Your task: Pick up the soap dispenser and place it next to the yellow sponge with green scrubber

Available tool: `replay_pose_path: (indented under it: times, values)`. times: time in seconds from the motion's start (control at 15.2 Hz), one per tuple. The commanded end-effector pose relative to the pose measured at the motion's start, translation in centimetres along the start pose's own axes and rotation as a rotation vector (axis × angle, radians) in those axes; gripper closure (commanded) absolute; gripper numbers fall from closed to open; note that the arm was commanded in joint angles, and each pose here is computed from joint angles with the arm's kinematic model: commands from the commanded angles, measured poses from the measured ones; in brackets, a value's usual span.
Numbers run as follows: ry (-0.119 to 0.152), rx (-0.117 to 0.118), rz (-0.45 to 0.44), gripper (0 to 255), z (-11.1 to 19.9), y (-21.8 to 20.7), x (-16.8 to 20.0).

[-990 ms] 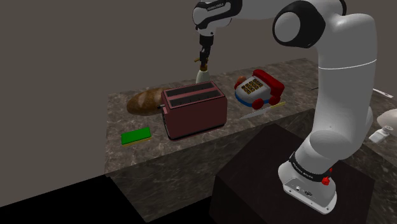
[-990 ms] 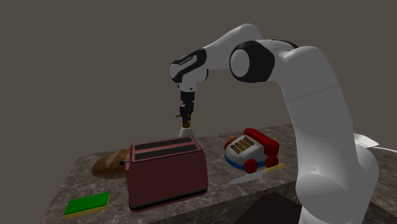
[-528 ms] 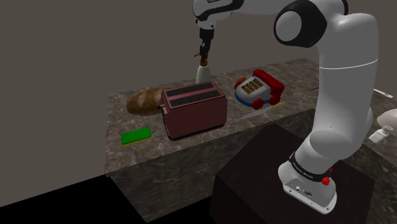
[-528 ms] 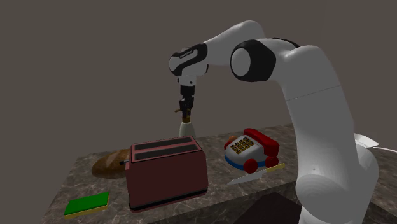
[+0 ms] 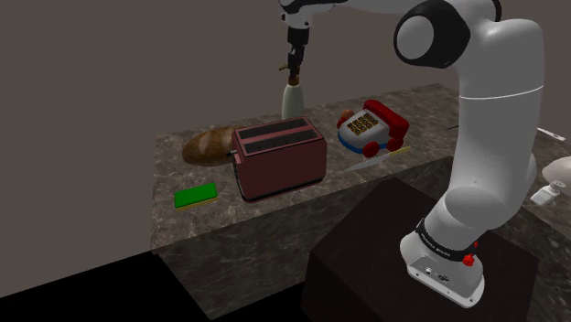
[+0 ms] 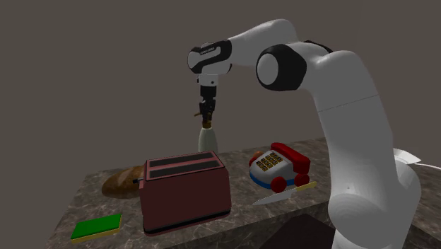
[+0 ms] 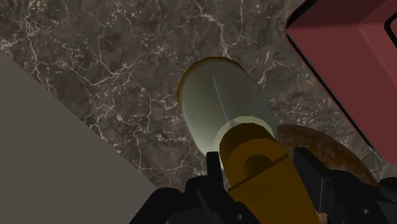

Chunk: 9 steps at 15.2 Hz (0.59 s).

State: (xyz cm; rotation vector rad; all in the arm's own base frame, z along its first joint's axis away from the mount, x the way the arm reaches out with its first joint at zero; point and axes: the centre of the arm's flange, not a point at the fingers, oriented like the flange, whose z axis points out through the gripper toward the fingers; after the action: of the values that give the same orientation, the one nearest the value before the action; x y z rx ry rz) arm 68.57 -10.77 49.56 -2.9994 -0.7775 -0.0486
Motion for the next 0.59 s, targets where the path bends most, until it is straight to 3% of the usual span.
replay_pose_path:
  times: [0.0, 0.13, 0.53]
  values:
    - [0.0, 0.0, 0.0, 255, -1.1, -0.2, 0.1]
    - [0.0, 0.0, 0.0, 255, -2.0, -0.2, 0.1]
    - [0.0, 0.0, 0.0, 255, -1.7, -7.8, 2.5]
